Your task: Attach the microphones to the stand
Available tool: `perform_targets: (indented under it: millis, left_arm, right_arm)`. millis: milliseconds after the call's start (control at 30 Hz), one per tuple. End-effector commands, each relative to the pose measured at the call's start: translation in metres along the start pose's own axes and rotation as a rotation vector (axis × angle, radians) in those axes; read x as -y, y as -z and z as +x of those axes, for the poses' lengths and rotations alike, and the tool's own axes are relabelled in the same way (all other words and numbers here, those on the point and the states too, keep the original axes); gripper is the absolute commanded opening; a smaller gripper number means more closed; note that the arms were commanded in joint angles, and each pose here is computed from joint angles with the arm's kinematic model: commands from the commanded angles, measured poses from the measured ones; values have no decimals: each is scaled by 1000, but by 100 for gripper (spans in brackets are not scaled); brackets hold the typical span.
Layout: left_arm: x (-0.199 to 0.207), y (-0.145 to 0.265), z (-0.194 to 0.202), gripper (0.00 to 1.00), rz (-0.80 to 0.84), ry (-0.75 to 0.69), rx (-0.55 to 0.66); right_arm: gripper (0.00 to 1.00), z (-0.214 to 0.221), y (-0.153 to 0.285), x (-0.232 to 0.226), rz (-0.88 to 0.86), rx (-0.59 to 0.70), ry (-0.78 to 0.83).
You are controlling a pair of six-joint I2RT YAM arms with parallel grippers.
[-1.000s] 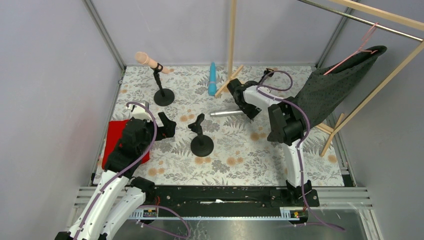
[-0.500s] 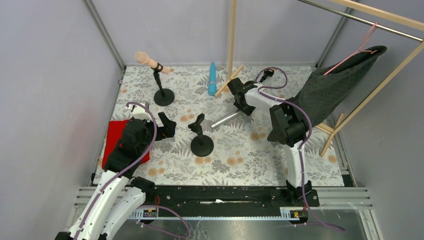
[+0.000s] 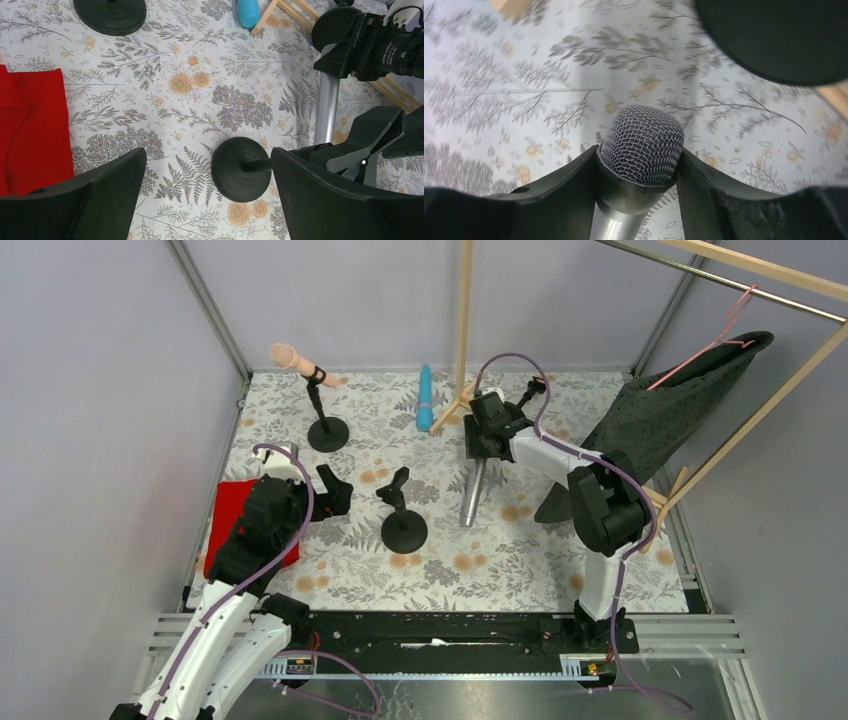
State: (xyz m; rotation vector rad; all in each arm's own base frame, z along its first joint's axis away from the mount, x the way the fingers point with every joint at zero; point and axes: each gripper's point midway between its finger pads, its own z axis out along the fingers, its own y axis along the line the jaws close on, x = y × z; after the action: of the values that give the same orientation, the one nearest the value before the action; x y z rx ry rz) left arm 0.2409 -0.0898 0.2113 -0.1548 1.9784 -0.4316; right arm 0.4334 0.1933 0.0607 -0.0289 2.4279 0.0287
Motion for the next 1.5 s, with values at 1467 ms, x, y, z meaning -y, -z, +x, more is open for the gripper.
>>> perform_targets:
  millis: [1467]
  left_arm:
    - [22, 7, -26, 99, 114, 46, 121]
  right_arm:
    - [53, 73, 0, -10, -164, -186, 96]
